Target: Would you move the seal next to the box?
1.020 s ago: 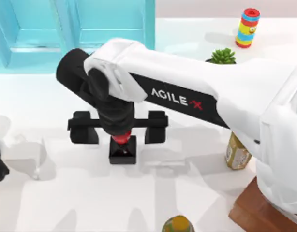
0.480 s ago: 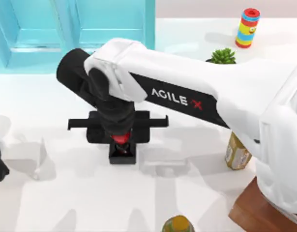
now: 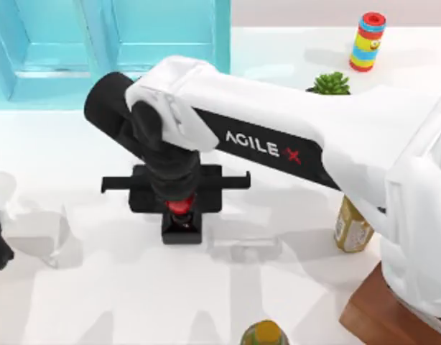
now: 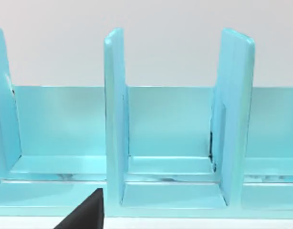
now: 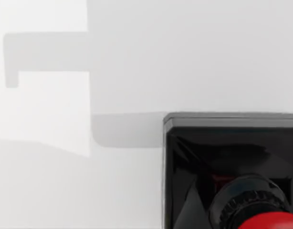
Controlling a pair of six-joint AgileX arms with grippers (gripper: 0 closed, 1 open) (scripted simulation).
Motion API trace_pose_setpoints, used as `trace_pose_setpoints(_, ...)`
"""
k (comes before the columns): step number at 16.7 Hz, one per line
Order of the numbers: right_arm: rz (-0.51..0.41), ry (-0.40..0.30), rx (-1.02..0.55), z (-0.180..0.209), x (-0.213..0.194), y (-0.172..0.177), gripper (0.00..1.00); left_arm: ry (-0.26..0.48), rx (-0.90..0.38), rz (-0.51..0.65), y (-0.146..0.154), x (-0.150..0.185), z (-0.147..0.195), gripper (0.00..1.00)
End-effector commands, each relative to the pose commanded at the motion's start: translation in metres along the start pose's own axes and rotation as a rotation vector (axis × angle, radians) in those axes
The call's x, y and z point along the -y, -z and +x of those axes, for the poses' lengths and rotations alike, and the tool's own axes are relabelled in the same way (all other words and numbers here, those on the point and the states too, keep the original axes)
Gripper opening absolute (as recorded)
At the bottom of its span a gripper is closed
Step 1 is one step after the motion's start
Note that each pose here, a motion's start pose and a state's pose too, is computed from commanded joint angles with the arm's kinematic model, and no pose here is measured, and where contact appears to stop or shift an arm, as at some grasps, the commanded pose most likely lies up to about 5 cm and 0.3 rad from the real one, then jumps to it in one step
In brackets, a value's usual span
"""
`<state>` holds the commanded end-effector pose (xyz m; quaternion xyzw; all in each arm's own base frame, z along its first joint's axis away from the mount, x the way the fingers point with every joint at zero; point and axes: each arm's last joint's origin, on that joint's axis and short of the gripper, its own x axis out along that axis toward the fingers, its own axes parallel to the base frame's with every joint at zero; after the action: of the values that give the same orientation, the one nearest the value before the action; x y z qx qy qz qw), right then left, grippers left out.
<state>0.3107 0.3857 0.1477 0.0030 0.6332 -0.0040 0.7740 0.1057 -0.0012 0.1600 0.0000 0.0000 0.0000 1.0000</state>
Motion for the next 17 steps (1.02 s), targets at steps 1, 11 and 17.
trace_pose_setpoints(1, 0.0, 0.0, 0.0, 0.0, 0.0, 0.0, 0.0, 0.0, 0.0, 0.0, 0.0, 0.0, 0.0, 1.0)
trace_pose_setpoints(11, -0.005, 0.001, -0.002, -0.037, -0.002, -0.006, 0.0, 0.0, 0.0, 0.0, 0.0, 0.0, 0.0, 1.0)
trace_pose_setpoints(17, -0.002, -0.002, 0.0, -0.049, -0.002, -0.008, 0.0, 0.0, 0.0, 0.0, 0.0, 0.0, 0.0, 1.0)
